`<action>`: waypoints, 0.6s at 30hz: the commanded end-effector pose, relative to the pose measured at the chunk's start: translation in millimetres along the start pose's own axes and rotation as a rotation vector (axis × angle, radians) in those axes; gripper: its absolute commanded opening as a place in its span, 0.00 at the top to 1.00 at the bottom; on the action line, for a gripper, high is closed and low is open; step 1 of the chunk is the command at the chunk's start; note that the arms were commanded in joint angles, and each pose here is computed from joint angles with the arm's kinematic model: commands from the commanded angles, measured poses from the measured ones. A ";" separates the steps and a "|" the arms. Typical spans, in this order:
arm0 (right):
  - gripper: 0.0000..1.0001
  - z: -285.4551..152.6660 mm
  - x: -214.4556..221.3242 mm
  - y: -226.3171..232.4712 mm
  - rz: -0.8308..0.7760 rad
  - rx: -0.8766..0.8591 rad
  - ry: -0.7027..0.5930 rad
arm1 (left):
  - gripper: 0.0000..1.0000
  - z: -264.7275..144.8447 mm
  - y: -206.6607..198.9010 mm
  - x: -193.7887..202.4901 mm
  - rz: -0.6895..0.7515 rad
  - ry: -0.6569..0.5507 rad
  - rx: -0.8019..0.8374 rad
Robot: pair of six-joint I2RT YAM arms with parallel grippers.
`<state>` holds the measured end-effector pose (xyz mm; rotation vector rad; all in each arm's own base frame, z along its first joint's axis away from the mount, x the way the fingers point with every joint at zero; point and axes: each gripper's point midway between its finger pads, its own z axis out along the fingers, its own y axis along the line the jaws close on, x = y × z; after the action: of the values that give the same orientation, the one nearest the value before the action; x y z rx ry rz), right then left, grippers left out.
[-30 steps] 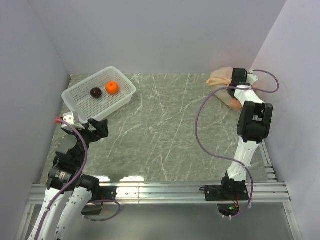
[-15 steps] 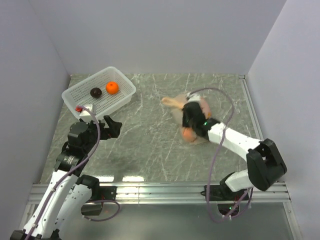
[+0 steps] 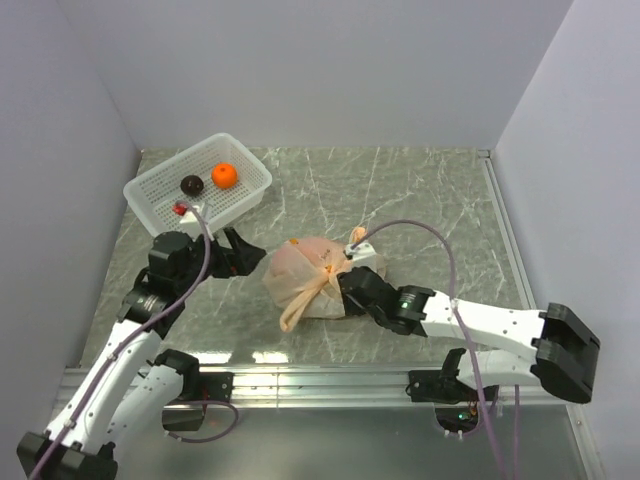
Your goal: Untie the knot of the plastic bag and take out the fruit
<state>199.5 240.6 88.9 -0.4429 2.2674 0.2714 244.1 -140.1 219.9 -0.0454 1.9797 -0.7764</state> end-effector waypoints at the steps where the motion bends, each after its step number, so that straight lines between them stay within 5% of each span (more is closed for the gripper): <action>1: 0.45 -12.8 3.5 -32.7 0.183 0.144 -0.049 | 0.01 11.9 -28.6 3.6 -0.044 0.051 0.099; 8: 0.32 -35.2 -42.7 -20.3 0.216 0.022 -0.215 | 0.01 41.8 -60.5 24.8 0.013 0.113 0.075; 18: 0.29 -8.5 -46.2 -6.7 0.146 -0.008 -0.194 | 0.04 83.4 -78.6 72.1 0.213 0.238 -0.092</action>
<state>210.5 230.4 116.2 -0.2796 2.1651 0.3299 243.6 -266.8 178.9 0.1982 2.2161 -0.7012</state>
